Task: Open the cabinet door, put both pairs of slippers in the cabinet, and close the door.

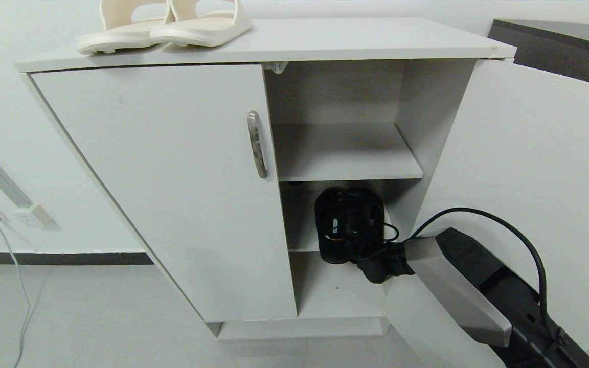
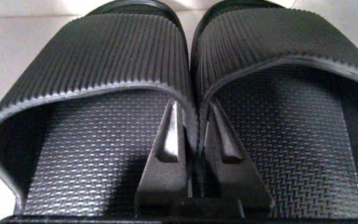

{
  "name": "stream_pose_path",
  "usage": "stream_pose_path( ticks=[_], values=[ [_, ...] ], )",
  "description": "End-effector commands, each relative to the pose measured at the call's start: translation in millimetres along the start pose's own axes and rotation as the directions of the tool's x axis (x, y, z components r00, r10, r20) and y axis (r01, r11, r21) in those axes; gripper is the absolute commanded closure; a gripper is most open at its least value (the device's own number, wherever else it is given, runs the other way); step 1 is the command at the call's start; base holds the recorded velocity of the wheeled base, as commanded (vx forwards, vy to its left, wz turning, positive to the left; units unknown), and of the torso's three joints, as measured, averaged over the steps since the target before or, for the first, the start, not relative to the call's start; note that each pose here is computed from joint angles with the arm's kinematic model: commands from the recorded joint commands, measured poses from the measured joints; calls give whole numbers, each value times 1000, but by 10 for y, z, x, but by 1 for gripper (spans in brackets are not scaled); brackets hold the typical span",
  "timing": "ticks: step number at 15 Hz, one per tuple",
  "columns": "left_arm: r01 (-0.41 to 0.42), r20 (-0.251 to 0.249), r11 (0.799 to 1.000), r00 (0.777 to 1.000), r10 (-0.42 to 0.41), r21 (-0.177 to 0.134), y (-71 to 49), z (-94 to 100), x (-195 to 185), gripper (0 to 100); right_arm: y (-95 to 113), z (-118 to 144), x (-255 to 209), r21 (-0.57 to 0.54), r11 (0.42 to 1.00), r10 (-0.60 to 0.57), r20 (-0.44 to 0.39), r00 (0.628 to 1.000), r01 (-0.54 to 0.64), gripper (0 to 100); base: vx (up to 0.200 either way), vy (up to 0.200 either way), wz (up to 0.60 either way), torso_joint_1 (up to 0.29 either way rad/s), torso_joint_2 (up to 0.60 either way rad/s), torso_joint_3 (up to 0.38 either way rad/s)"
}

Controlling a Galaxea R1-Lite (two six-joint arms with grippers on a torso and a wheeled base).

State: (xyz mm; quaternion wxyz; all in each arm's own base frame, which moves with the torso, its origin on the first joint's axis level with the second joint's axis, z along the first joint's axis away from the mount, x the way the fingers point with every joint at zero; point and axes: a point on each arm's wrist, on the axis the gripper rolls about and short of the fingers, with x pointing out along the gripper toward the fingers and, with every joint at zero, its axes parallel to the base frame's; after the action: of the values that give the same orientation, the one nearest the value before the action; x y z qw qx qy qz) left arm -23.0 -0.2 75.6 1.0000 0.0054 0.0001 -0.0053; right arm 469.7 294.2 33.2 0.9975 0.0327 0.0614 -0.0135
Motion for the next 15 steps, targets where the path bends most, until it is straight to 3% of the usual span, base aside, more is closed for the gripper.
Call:
stream_pose_path(
  ticks=[1,8,15],
  values=[
    [0,0,1000,1000,0,0,0,2,1,100,1,-17,2,-2,1000,-1,-1,1000,1,0,0,0,0,0,0,0],
    [-1,-1,1000,1000,1,0,0,0,1,100,2,4,-70,-16,1000,-12,-15,1000,12,0,0,0,0,0,0,0],
    [0,-1,1000,1000,0,0,-1,0,1,100,-133,287,-756,-12,1000,8,10,1000,-8,0,0,0,0,0,0,0]
  ],
)
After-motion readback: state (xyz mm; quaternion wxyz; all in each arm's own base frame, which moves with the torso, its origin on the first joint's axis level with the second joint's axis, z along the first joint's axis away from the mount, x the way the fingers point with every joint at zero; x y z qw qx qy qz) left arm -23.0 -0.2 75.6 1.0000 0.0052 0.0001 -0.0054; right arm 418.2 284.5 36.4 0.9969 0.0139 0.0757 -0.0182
